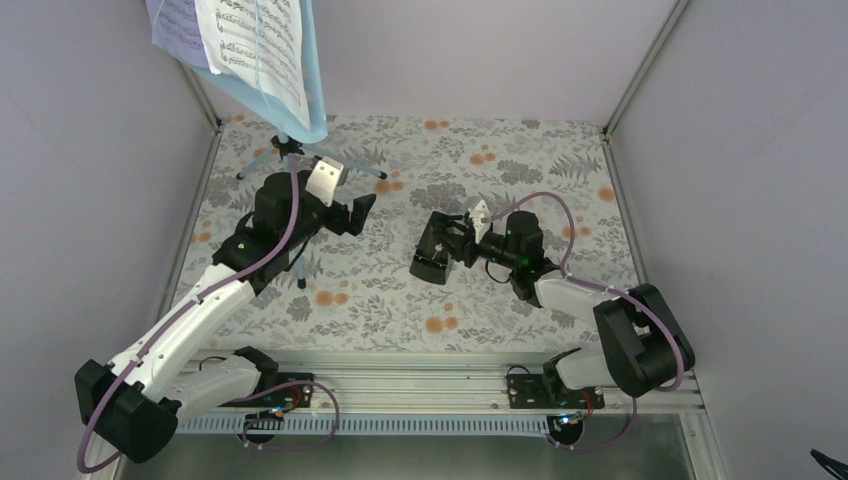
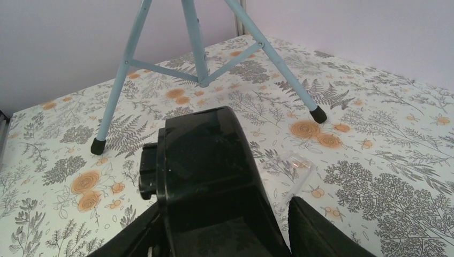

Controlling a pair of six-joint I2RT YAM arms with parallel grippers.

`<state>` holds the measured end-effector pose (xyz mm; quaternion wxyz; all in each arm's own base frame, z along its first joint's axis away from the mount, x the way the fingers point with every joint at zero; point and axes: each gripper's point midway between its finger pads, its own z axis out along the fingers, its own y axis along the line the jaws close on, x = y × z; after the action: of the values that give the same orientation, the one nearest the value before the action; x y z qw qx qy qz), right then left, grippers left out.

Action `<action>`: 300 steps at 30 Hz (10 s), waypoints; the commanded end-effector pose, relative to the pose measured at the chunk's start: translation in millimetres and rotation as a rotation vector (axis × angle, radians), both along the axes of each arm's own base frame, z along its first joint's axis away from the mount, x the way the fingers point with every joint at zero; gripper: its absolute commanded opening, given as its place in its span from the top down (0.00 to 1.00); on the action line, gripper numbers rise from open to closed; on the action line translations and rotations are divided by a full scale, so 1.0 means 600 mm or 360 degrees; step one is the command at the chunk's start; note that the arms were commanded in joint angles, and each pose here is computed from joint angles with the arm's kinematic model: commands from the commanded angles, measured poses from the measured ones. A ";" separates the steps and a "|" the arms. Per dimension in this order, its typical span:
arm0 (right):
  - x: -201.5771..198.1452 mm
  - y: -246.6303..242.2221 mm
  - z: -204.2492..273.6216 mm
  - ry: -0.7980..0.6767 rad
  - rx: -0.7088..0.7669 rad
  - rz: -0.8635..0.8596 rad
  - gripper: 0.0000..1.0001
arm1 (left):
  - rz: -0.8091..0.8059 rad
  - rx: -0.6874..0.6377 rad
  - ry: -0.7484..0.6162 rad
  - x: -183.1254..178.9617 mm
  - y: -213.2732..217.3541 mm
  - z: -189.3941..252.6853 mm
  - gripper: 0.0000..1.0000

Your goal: Pack up the instrument practice props

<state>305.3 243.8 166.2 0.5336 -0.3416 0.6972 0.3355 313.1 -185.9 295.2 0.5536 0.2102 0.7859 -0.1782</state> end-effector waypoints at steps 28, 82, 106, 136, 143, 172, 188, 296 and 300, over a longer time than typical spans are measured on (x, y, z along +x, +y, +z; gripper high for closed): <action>0.043 0.014 0.001 0.0101 0.0014 0.0166 0.36 | -0.0363 -0.0001 -0.0030 -0.039 -0.070 0.002 0.00; -0.028 -0.251 0.019 0.0405 0.0332 -0.1186 0.00 | -0.0102 0.0286 0.0658 0.045 -0.295 -0.188 0.34; -0.024 -0.166 -0.046 0.0630 0.0160 -0.0795 0.00 | -0.0260 0.0675 0.0739 -0.110 -0.247 -0.213 0.53; -0.164 -0.030 0.042 -0.0137 0.0193 0.0086 0.00 | -0.0719 0.0057 0.0661 -0.122 -0.257 -0.099 0.00; -0.158 -0.002 0.020 -0.0130 0.0025 0.0074 0.00 | -0.0847 0.0063 0.0651 -0.126 -0.268 -0.111 0.08; -0.123 0.025 0.005 -0.0059 -0.0033 -0.0055 0.00 | -0.0798 0.0177 0.0573 -0.115 -0.250 -0.143 0.57; -0.134 -0.003 -0.002 -0.0017 0.0040 -0.0154 0.19 | -0.0782 0.0188 0.0567 -0.115 -0.246 -0.149 0.62; -0.078 -0.160 0.064 0.0174 0.0300 -0.0871 0.01 | -0.0304 -0.0004 0.0268 -0.146 -0.233 -0.236 0.03; -0.079 -0.161 0.061 0.0177 0.0298 -0.0875 0.00 | -0.0292 0.0016 0.0278 -0.145 -0.232 -0.243 0.09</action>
<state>257.6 149.8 202.9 0.5901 -0.0798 0.7620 0.2547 220.4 -320.1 136.1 0.4465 0.2798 0.8155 -0.2395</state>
